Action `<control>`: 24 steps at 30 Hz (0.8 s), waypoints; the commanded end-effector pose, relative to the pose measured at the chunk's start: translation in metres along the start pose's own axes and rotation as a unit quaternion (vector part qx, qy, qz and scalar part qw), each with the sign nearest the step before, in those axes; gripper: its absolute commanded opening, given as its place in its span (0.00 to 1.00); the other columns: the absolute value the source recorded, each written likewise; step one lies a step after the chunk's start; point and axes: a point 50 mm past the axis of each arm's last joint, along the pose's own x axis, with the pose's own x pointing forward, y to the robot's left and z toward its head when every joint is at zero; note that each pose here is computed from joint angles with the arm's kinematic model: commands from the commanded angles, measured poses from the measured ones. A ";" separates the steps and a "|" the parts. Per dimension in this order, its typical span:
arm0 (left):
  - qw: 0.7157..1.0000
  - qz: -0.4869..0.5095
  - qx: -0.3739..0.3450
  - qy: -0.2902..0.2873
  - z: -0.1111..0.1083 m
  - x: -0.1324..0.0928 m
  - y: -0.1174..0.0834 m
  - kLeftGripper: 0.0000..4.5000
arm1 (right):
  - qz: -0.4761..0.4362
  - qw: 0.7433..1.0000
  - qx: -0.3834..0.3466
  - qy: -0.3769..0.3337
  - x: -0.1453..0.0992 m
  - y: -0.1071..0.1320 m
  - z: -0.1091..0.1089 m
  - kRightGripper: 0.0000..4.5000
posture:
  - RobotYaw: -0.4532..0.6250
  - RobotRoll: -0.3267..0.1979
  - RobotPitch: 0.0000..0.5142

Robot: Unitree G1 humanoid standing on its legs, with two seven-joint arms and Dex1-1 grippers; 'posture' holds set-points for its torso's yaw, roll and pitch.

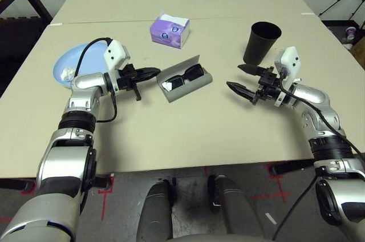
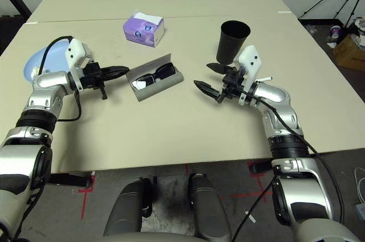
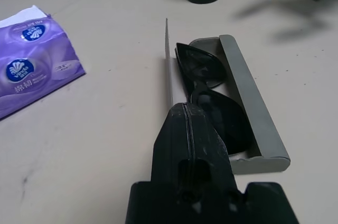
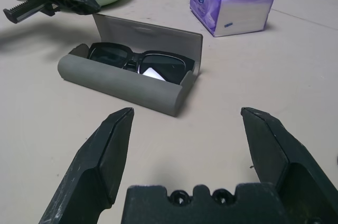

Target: Organize and tidy the items on the table.

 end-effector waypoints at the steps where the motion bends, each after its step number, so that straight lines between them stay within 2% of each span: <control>1: 1.000 -0.009 -0.002 0.014 -0.004 0.004 -0.002 0.00 | 0.010 1.000 -0.005 -0.004 0.001 0.003 0.003 1.00 | 0.36 0.62 0.32; 9: 1.000 0.014 -0.011 0.001 0.001 0.004 0.005 0.00 | 0.011 1.000 -0.004 -0.002 -0.001 0.007 0.002 1.00 | 0.35 0.62 0.32; 15: 0.999 0.015 -0.024 -0.035 0.012 0.004 0.009 0.00 | 0.011 1.000 -0.003 0.004 0.000 0.006 0.001 1.00 | 0.36 0.62 0.32; 24: 0.999 0.038 -0.025 0.000 0.001 0.001 0.009 0.00 | 0.016 1.000 -0.007 -0.006 0.003 0.008 0.007 1.00 | 0.35 0.62 0.33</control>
